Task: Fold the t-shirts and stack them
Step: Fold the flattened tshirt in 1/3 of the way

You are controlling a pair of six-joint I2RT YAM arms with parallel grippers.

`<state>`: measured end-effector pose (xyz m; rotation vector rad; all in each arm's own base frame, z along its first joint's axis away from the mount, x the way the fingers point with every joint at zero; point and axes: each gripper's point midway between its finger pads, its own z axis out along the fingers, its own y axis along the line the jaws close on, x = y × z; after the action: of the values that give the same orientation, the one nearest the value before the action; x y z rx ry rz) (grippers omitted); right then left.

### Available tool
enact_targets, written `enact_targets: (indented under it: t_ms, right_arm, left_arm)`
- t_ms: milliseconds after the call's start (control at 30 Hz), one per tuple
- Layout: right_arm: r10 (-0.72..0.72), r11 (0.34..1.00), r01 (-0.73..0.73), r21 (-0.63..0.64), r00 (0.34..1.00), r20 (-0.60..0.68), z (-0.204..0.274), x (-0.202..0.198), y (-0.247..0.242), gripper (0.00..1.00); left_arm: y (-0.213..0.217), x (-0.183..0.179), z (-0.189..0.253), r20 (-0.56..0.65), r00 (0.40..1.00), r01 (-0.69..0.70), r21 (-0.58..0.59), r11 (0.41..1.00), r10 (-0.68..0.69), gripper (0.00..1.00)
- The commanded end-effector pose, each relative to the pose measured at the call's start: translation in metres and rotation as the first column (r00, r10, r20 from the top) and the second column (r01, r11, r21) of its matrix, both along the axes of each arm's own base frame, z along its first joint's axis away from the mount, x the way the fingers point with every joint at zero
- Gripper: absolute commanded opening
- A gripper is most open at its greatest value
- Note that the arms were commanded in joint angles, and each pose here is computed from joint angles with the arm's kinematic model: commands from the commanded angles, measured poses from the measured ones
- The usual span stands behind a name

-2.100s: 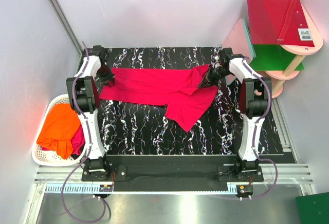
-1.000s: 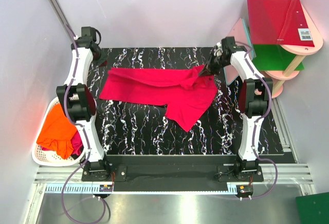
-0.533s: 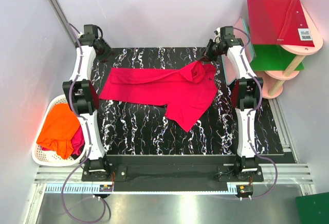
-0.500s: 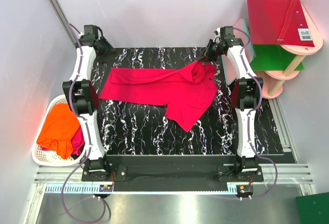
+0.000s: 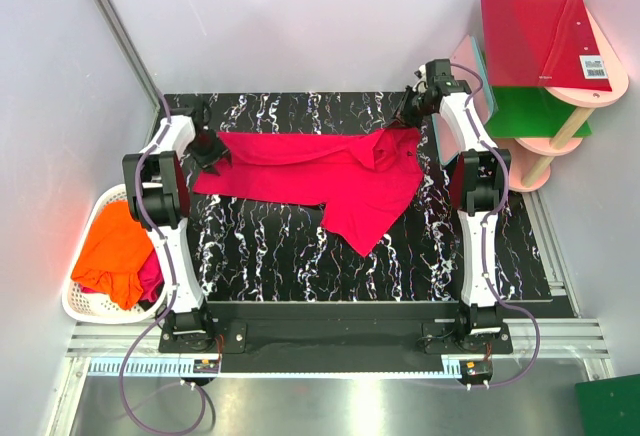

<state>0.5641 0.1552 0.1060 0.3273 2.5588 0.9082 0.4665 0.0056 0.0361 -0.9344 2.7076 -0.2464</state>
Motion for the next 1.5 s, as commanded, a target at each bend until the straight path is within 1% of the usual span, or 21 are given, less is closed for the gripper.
enact_targets:
  t_ms: [0, 33, 67, 133, 200, 233, 267, 367, 400, 467, 600, 733, 767, 800, 900, 933, 1067, 1200, 1333, 1400, 1467]
  right_arm:
    - [0.013, 1.000, -0.013, -0.005, 0.998, 0.067, 0.026, 0.001, -0.001, 0.00]
    - [0.017, 1.000, -0.017, -0.004, 0.998, 0.066, 0.026, 0.001, -0.001, 0.00]
    - [0.019, 1.000, -0.019, -0.004, 0.998, 0.062, 0.023, 0.000, 0.000, 0.00]
    - [0.022, 1.000, -0.022, -0.003, 0.998, 0.053, 0.020, -0.001, 0.000, 0.00]
    - [0.022, 1.000, -0.022, -0.001, 0.999, 0.047, 0.018, -0.002, -0.001, 0.00]
    - [0.023, 1.000, -0.023, -0.002, 0.999, 0.043, 0.016, -0.002, -0.001, 0.00]
    - [0.024, 1.000, -0.024, 0.000, 0.999, 0.043, 0.016, -0.002, 0.000, 0.00]
    - [0.030, 1.000, -0.030, -0.001, 0.999, 0.040, 0.013, -0.003, 0.001, 0.00]
    - [0.031, 1.000, -0.031, -0.001, 0.999, 0.042, 0.014, -0.003, 0.001, 0.00]
    - [0.034, 0.999, -0.034, 0.002, 0.999, 0.039, 0.013, -0.003, 0.000, 0.00]
    - [0.035, 0.999, -0.035, 0.006, 0.999, 0.034, 0.012, -0.003, 0.001, 0.00]
    - [0.035, 0.999, -0.035, 0.008, 0.999, 0.026, 0.010, -0.004, 0.000, 0.00]
    - [0.036, 0.999, -0.037, 0.007, 0.999, 0.025, 0.009, -0.004, 0.000, 0.00]
    - [0.035, 0.999, -0.035, 0.008, 0.999, 0.020, 0.008, -0.004, 0.000, 0.00]
    - [0.038, 0.999, -0.038, 0.007, 0.999, 0.018, 0.007, -0.005, 0.001, 0.00]
    - [0.036, 0.999, -0.036, 0.007, 0.999, 0.016, 0.006, -0.005, 0.000, 0.00]
    - [0.035, 0.999, -0.035, 0.007, 0.999, 0.009, 0.004, -0.005, 0.000, 0.00]
    - [0.029, 1.000, -0.029, 0.003, 0.999, 0.018, 0.007, -0.004, 0.000, 0.00]
    - [0.010, 1.000, -0.008, -0.029, 0.997, 0.078, 0.025, 0.006, -0.005, 0.00]
    - [-0.003, 0.999, 0.009, -0.048, 0.994, 0.110, 0.034, 0.011, -0.009, 0.00]
    - [-0.013, 0.998, 0.023, -0.060, 0.987, 0.158, 0.049, 0.018, -0.012, 0.00]
  left_arm:
    - [0.006, 0.030, 0.039, 0.143, 0.990, -0.007, 0.019, 1.000, 0.004, 0.61]
    - [0.006, 0.033, 0.041, 0.152, 0.988, -0.007, 0.018, 1.000, 0.004, 0.68]
    - [0.007, 0.039, 0.048, 0.173, 0.985, -0.011, 0.022, 1.000, 0.007, 0.70]
    - [0.009, 0.046, 0.052, 0.188, 0.982, -0.030, 0.019, 0.999, 0.026, 0.71]
    - [0.010, 0.056, 0.060, 0.216, 0.976, -0.045, 0.011, 0.999, 0.042, 0.69]
    - [0.010, 0.059, 0.055, 0.210, 0.977, -0.048, 0.006, 0.999, 0.045, 0.67]
    - [0.009, 0.066, 0.059, 0.227, 0.972, -0.053, -0.002, 0.999, 0.052, 0.64]
    - [0.007, 0.078, 0.052, 0.228, 0.971, -0.064, -0.029, 0.998, 0.069, 0.55]
    - [0.007, 0.080, 0.051, 0.227, 0.971, -0.065, -0.027, 0.998, 0.070, 0.54]
    - [0.008, 0.085, 0.044, 0.223, 0.972, -0.074, -0.027, 0.997, 0.078, 0.53]
    - [0.011, 0.092, 0.033, 0.217, 0.972, -0.083, -0.027, 0.996, 0.087, 0.58]
    - [0.011, 0.096, 0.029, 0.216, 0.971, -0.094, -0.033, 0.995, 0.099, 0.57]
    - [0.011, 0.096, 0.028, 0.213, 0.972, -0.095, -0.032, 0.995, 0.099, 0.55]
    - [0.011, 0.098, 0.027, 0.214, 0.972, -0.095, -0.032, 0.995, 0.099, 0.45]
    - [0.011, 0.097, 0.024, 0.209, 0.973, -0.098, -0.030, 0.995, 0.102, 0.07]
    - [0.011, 0.097, 0.025, 0.208, 0.973, -0.098, -0.030, 0.995, 0.102, 0.00]
    - [0.016, 0.095, 0.035, 0.225, 0.969, -0.100, -0.007, 0.995, 0.099, 0.00]
    - [0.022, 0.093, 0.058, 0.264, 0.959, -0.110, 0.004, 0.994, 0.105, 0.00]
    - [0.033, 0.095, 0.091, 0.323, 0.935, -0.158, 0.019, 0.987, 0.144, 0.00]
    - [0.035, 0.100, 0.111, 0.370, 0.916, -0.172, 0.014, 0.985, 0.154, 0.00]
    - [0.037, 0.106, 0.121, 0.395, 0.902, -0.187, -0.003, 0.982, 0.173, 0.00]
